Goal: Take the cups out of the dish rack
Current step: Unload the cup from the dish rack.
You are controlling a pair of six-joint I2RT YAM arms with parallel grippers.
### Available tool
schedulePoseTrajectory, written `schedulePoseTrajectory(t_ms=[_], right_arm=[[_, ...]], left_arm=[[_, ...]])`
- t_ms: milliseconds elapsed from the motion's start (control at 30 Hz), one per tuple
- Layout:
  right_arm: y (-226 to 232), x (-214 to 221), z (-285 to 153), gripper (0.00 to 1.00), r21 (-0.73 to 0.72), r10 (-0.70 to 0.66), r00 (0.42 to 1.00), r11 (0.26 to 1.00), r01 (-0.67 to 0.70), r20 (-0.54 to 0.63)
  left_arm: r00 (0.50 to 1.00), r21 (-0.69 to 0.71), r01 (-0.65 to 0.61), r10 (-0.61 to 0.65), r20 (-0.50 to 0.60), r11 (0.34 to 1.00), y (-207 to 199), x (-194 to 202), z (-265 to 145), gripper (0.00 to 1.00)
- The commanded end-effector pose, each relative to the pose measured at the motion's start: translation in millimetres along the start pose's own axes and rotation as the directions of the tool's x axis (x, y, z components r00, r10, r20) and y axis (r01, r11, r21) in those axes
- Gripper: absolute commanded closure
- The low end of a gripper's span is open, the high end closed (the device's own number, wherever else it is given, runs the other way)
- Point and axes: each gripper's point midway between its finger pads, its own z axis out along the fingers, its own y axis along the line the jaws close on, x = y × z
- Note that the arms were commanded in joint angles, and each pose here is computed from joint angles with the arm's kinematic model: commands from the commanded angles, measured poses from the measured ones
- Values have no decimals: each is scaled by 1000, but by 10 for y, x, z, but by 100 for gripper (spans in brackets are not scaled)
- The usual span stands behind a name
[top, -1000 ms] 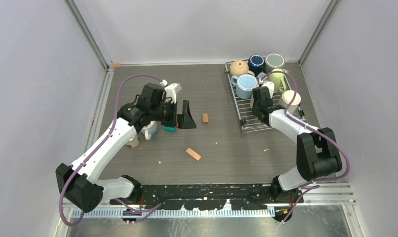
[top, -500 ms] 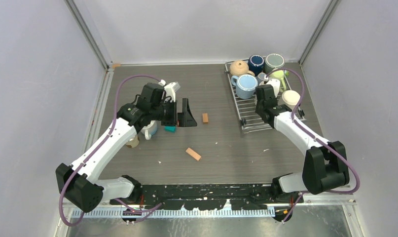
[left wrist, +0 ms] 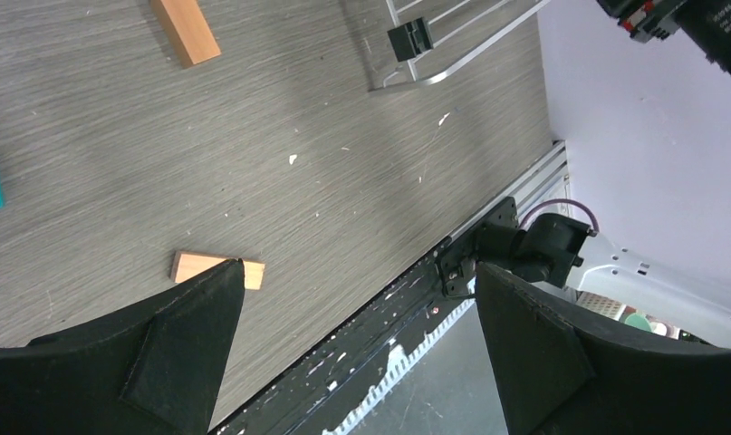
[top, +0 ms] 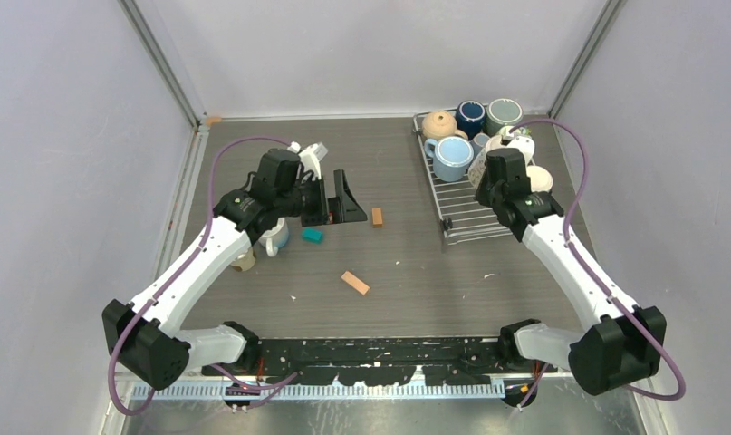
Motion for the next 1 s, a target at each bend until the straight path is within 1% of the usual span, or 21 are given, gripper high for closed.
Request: schedulePoseTrajectory(t_ms=[0, 133, 233, 400, 533, 733, 867, 967], right_arm=[[363, -552, -436, 99, -202, 145, 982, 972, -119, 117], [616, -565, -651, 99, -332, 184, 980, 931, -151, 72], [829, -586, -821, 99, -427, 214, 976, 887, -176, 41], [1210, -586, -1077, 99, -568, 255, 966, 791, -227, -31], [1521, -556, -1295, 99, -681, 272, 957, 682, -268, -104], [1815, -585, -1534, 99, -784, 296, 932, 518, -342, -211], [1922, -554, -1631, 99, -816, 288, 920, 441, -374, -266], [2002, -512, -1706, 99, -835, 270, 910, 377, -401, -315]], left_arm=[[995, 91, 1, -10, 97, 996, -283, -261, -65, 0], [991, 138, 36, -53, 122, 990, -370, -350, -17, 0], [986, 182, 73, -98, 135, 981, -447, -415, 16, 0], [976, 251, 111, -153, 157, 962, -567, -538, 68, 0], [965, 317, 144, -204, 162, 937, -684, -639, 97, 0], [946, 395, 218, -293, 140, 893, -773, -690, 152, 0], [932, 446, 247, -337, 134, 860, -820, -718, 154, 0], [927, 477, 244, -347, 140, 845, -871, -761, 135, 0]])
